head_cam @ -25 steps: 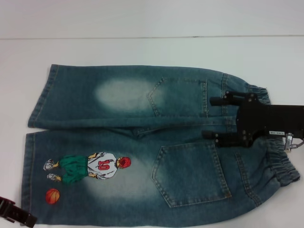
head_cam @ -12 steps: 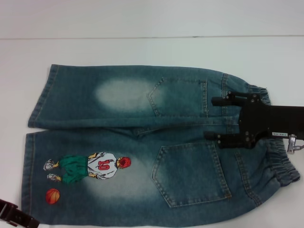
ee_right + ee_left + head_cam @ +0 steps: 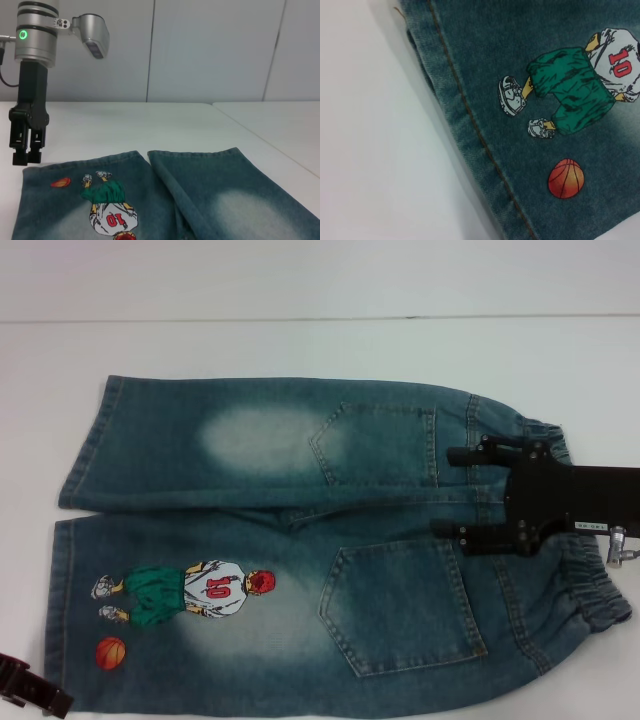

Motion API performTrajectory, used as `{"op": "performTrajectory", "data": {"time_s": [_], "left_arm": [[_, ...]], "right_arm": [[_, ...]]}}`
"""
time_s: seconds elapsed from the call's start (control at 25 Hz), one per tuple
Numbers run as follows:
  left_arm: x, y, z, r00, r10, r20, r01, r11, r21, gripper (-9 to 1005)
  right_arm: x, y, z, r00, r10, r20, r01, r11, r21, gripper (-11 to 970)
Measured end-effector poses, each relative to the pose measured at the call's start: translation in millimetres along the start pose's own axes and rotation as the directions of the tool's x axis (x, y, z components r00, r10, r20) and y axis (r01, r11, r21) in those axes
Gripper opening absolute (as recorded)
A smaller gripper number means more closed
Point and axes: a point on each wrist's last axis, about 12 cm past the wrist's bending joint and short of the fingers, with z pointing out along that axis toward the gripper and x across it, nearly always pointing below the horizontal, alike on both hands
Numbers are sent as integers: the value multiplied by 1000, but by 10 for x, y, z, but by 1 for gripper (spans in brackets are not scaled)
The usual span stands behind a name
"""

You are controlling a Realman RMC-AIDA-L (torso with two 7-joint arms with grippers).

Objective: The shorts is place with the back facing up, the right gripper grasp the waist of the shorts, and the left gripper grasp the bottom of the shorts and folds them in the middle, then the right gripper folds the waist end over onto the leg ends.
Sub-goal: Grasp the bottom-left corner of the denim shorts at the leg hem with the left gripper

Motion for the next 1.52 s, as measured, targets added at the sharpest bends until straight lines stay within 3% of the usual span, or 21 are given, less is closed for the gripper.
{"op": "performTrajectory", "data": {"time_s": [1.0, 1.4, 1.52], "left_arm": [[-38, -22, 100, 1000, 13, -11, -13, 1000, -2, 627], [-140, -97, 152, 999, 34, -25, -34, 999, -8, 620], [-157, -106, 144, 999, 34, -19, -34, 999, -18, 493]], "right_arm": [[-12, -11, 9, 1000, -2, 4, 2, 1000, 2, 878], [-16, -4, -7, 1000, 4, 19, -4, 1000, 7, 873], [-19, -4, -9, 1000, 4, 22, -4, 1000, 8, 871]]}}
